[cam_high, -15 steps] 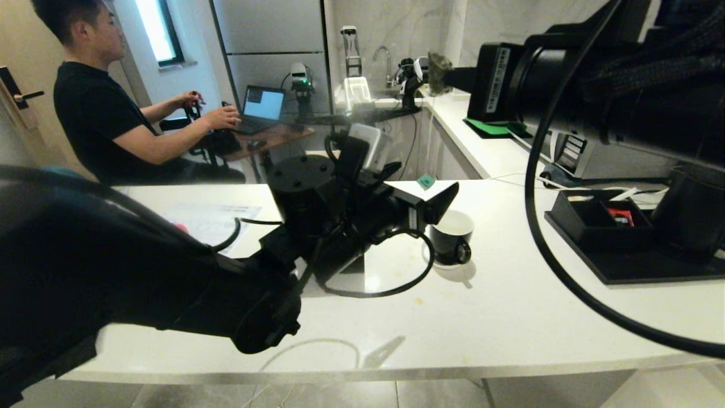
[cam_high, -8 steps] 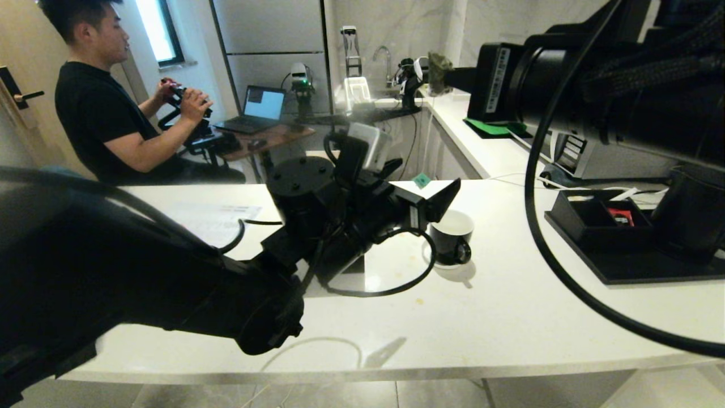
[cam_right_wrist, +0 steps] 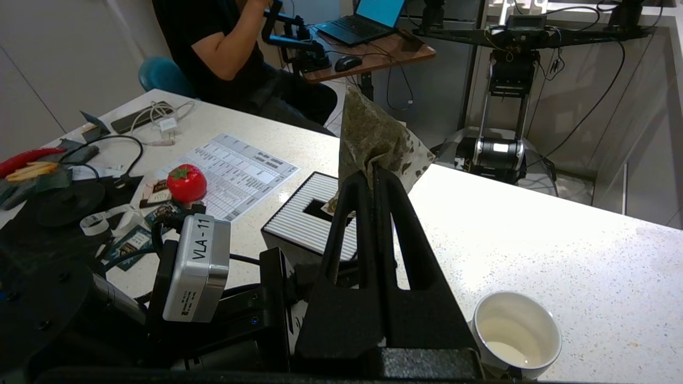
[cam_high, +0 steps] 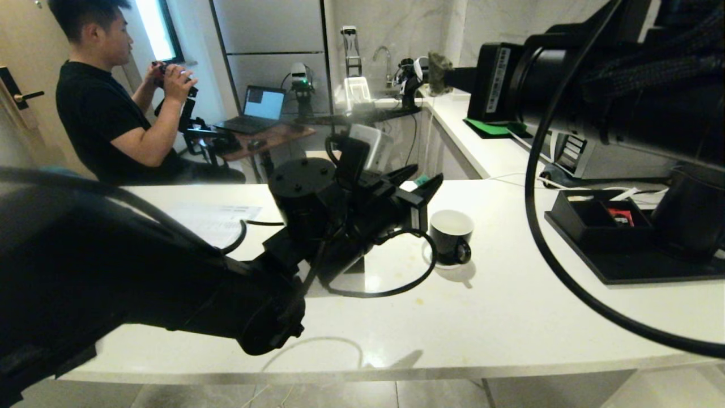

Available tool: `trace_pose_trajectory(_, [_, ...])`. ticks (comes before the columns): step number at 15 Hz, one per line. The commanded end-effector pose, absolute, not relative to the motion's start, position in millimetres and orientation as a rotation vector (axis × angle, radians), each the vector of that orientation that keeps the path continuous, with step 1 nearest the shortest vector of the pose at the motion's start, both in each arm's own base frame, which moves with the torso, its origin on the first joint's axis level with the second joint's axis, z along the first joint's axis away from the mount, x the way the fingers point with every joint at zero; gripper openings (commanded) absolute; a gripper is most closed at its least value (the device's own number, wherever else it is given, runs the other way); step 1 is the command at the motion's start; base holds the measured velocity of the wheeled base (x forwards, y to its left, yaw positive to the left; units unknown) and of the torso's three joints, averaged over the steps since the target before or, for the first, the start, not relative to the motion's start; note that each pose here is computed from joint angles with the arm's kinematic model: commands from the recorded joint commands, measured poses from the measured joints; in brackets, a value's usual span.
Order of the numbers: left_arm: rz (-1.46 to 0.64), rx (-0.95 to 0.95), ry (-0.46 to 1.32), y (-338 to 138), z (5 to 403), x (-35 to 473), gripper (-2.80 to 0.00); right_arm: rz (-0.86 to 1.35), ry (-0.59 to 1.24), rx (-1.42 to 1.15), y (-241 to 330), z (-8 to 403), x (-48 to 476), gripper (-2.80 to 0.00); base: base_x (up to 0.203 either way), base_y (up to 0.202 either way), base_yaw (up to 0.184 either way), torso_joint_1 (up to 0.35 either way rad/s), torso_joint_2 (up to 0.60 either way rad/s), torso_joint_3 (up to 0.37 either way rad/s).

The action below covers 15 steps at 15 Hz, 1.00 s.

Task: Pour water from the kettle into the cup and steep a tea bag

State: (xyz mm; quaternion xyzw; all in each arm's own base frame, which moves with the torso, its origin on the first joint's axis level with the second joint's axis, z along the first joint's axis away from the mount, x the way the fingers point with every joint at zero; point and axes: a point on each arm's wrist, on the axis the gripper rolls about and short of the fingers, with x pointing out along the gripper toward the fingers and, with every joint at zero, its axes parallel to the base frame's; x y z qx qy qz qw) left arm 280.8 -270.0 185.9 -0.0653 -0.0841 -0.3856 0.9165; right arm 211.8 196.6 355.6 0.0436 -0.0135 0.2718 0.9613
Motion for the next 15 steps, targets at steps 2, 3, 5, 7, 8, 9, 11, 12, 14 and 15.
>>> trace_pose_trajectory(2, [-0.795, -0.136, -0.178, -270.3, 186.3, 280.4, -2.8, 0.55, -0.027, 0.088, 196.8, 355.3, 211.8, -2.8, 0.0, 0.0, 0.0, 0.0, 0.0, 0.0])
trace_pose_trajectory(3, [-0.795, -0.136, -0.178, -270.3, 186.3, 280.4, -2.8, 0.55, -0.028, 0.089, 196.5, 355.7, 211.4, -2.8, 0.0, 0.0, 0.0, 0.0, 0.0, 0.0])
trace_pose_trajectory(5, [-0.794, -0.136, -0.178, -270.1, 186.3, 280.6, -2.8, 0.55, -0.027, 0.088, 196.8, 355.3, 211.8, -2.8, 0.0, 0.0, 0.0, 0.0, 0.0, 0.0])
trace_pose_trajectory(7, [-0.793, -0.135, -0.179, -269.9, 186.2, 280.9, -2.8, 0.55, -0.027, 0.088, 196.8, 355.3, 211.8, -2.8, 0.0, 0.0, 0.0, 0.0, 0.0, 0.0])
trace_pose_trajectory(8, [-0.793, -0.136, -0.179, -269.9, 186.3, 280.9, -2.8, 0.55, -0.028, 0.089, 196.8, 355.7, 211.8, -2.8, 0.0, 0.0, 0.0, 0.0, 0.0, 0.0])
trace_pose_trajectory(9, [-0.793, -0.135, -0.179, -269.9, 186.3, 280.9, -2.8, 0.55, -0.027, 0.088, 196.8, 355.3, 211.8, -2.8, 0.0, 0.0, 0.0, 0.0, 0.0, 0.0])
trace_pose_trajectory(11, [-0.792, -0.131, -0.182, -269.9, 186.4, 280.9, -2.8, 0.55, -0.028, 0.089, 196.7, 355.5, 211.6, -2.8, 0.0, 0.0, 0.0, 0.0, 0.0, 0.0])
trace_pose_trajectory(12, [-0.79, -0.132, -0.185, -269.4, 187.6, 281.2, -2.8, 0.55, -0.028, 0.089, 196.4, 355.7, 211.4, -2.8, 0.0, 0.0, 0.0, 0.0, 0.0, 0.0])
trace_pose_trajectory(14, [-0.79, -0.133, -0.188, -269.0, 188.8, 280.9, -2.8, 0.549, -0.02, 0.083, 195.8, 352.9, 210.8, -2.8, 0.0, 0.0, 0.0, 0.0, 0.0, 0.0])
trace_pose_trajectory(15, [-0.79, -0.134, -0.19, -268.8, 189.4, 280.7, -2.8, 0.549, -0.019, 0.083, 194.5, 352.4, 209.5, -2.8, 0.0, 0.0, 0.0, 0.0, 0.0, 0.0])
